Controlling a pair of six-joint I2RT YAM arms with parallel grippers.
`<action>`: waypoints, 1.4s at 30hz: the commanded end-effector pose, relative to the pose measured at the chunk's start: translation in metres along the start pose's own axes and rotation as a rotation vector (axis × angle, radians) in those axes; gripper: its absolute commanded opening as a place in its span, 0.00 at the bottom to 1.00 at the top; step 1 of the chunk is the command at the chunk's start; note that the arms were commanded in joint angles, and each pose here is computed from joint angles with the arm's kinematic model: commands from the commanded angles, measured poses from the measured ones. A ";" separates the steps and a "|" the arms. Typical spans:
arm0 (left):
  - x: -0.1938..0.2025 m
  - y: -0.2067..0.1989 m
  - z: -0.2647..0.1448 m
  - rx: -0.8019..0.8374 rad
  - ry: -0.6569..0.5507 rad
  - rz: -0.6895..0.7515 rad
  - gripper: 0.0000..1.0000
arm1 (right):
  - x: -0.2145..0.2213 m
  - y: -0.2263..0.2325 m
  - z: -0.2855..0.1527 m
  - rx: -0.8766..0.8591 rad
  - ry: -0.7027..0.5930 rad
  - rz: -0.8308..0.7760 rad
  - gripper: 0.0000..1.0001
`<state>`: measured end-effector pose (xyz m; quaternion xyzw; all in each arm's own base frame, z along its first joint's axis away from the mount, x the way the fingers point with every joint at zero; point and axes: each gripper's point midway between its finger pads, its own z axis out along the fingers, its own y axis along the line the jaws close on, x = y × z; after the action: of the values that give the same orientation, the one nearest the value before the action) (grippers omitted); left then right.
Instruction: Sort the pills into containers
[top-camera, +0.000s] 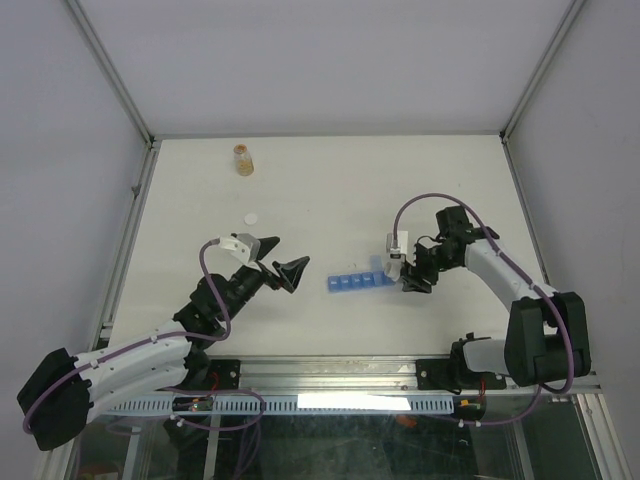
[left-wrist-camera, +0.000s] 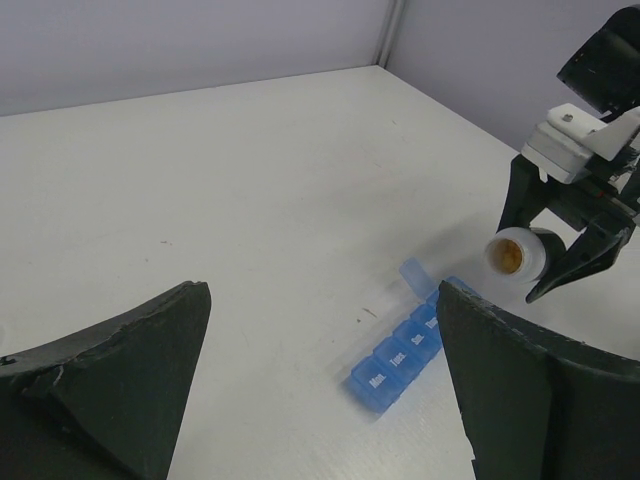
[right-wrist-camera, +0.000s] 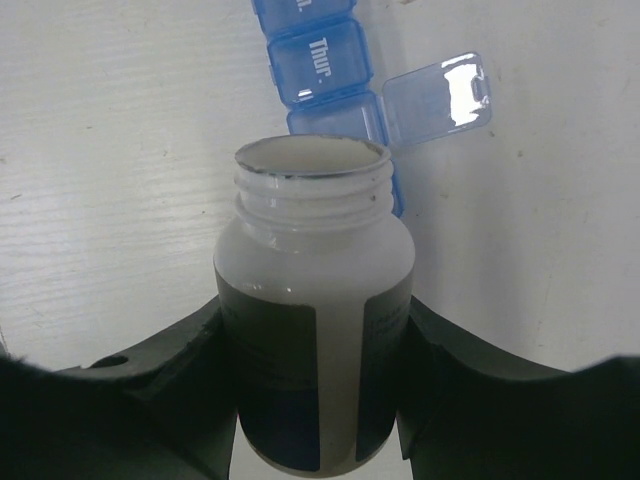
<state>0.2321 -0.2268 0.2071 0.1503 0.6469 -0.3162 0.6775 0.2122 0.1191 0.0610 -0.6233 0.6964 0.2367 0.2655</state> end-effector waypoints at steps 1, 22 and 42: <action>-0.019 -0.001 -0.002 0.010 -0.083 -0.008 0.99 | -0.014 -0.025 -0.007 0.060 0.021 -0.063 0.00; -0.018 -0.002 -0.002 0.015 -0.078 -0.003 0.99 | 0.003 -0.023 0.006 0.025 0.174 -0.053 0.00; -0.017 -0.002 -0.002 0.020 -0.073 0.001 0.99 | 0.012 -0.026 0.009 0.020 0.273 -0.035 0.00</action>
<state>0.2300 -0.2251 0.2061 0.1501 0.6436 -0.3185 0.6796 0.2253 0.1109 0.0368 -0.6591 0.7155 0.1558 0.1715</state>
